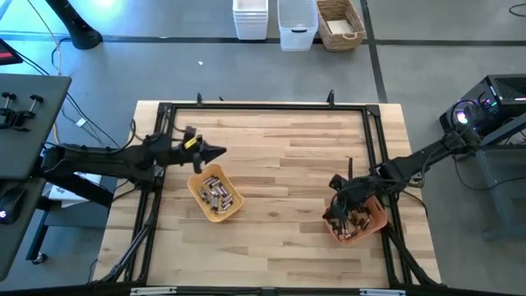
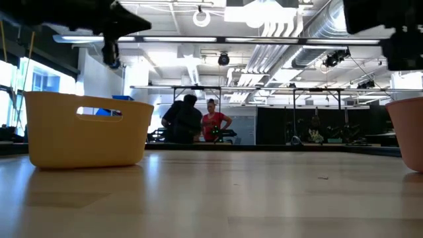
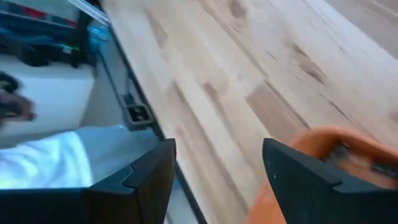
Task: Sort batteries
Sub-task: Move the orange bin to the center of the table
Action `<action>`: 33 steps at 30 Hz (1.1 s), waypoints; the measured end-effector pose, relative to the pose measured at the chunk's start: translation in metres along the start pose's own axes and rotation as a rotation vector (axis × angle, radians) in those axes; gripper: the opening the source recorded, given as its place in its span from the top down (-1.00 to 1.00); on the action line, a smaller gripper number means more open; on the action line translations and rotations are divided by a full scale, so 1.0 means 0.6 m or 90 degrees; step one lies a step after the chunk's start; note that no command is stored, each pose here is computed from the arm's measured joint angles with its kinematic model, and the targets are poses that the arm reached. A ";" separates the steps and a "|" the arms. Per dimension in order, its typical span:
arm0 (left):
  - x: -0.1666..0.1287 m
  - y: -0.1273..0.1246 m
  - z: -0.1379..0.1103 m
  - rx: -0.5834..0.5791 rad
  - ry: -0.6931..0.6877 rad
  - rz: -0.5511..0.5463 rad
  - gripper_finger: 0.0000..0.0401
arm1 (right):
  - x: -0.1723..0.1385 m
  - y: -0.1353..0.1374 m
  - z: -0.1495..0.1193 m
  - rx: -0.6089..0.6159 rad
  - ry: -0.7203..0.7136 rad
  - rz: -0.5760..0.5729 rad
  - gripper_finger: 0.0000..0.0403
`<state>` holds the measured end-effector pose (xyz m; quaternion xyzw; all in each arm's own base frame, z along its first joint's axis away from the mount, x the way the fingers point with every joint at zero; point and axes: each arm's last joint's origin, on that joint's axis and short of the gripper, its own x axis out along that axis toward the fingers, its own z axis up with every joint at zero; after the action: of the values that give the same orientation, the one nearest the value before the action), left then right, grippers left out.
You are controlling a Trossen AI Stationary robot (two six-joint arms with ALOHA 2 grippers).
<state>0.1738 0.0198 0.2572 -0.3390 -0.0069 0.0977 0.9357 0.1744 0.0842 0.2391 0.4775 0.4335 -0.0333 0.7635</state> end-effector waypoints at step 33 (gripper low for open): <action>-0.078 0.071 -0.108 -0.102 -0.067 -0.110 1.00 | -0.111 -0.048 0.028 -0.238 -0.333 0.106 0.98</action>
<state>0.1255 0.0018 0.1828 -0.4055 -0.0929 0.0334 0.9088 0.1302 0.0318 0.2677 0.3378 0.1811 -0.0121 0.9235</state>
